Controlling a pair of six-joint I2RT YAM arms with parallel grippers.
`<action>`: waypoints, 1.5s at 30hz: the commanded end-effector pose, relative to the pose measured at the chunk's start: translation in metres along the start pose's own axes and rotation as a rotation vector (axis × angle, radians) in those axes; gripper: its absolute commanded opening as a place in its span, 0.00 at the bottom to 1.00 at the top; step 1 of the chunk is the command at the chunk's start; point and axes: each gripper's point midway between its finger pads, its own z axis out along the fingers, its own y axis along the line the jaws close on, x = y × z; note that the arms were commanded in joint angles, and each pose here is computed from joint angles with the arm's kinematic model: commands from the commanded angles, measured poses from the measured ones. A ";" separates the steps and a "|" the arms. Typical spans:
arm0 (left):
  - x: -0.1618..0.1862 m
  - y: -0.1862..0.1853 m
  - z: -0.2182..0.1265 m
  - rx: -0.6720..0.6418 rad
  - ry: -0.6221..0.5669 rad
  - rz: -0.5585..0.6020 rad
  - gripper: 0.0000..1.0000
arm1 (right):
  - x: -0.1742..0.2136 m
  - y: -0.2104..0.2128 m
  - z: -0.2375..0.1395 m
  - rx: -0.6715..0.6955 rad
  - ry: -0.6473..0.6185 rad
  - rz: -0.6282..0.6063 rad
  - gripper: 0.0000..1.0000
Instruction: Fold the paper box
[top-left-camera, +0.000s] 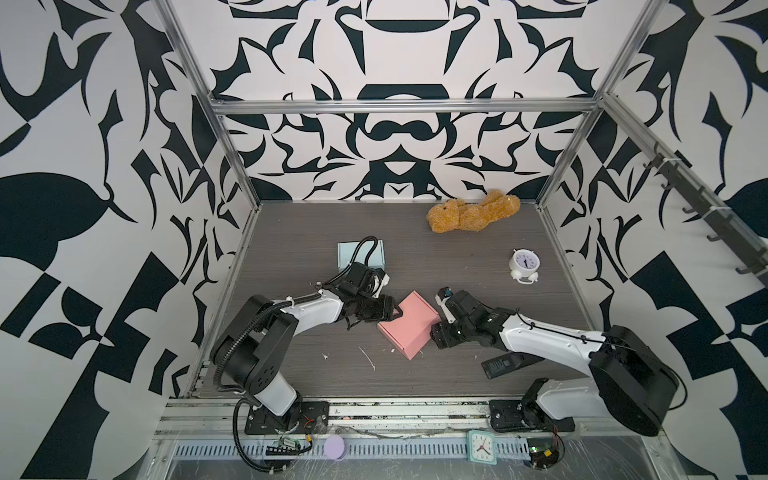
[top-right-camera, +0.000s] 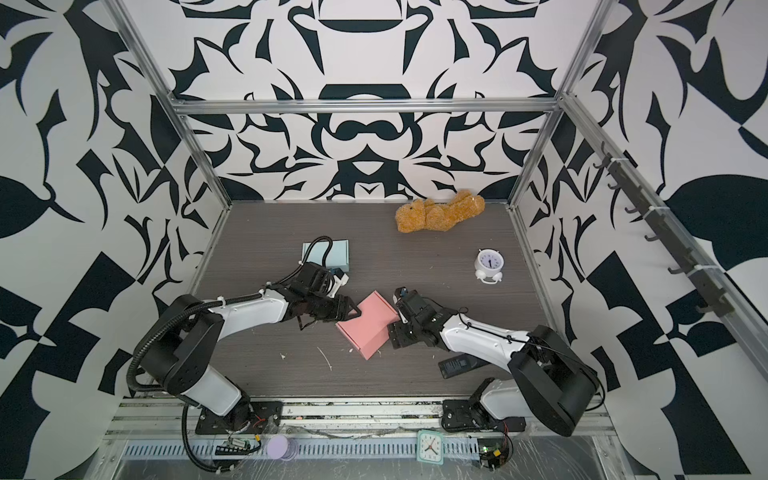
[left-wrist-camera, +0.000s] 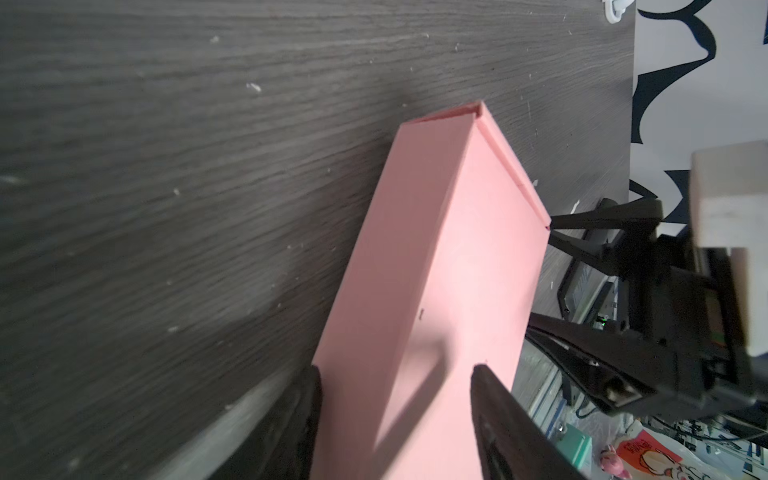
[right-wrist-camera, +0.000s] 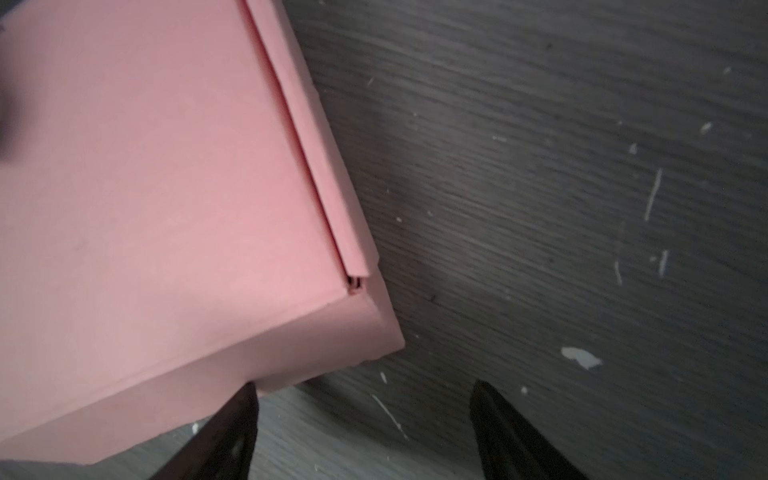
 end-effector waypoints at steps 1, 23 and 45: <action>0.012 -0.004 -0.002 0.015 0.012 -0.015 0.60 | -0.023 0.009 -0.004 -0.019 -0.057 -0.025 0.82; 0.034 -0.012 0.002 0.039 0.026 -0.031 0.59 | -0.041 0.030 0.009 -0.096 -0.067 -0.003 0.80; 0.051 0.006 -0.016 -0.031 -0.018 -0.057 0.67 | -0.024 0.012 -0.001 -0.037 -0.051 -0.009 0.81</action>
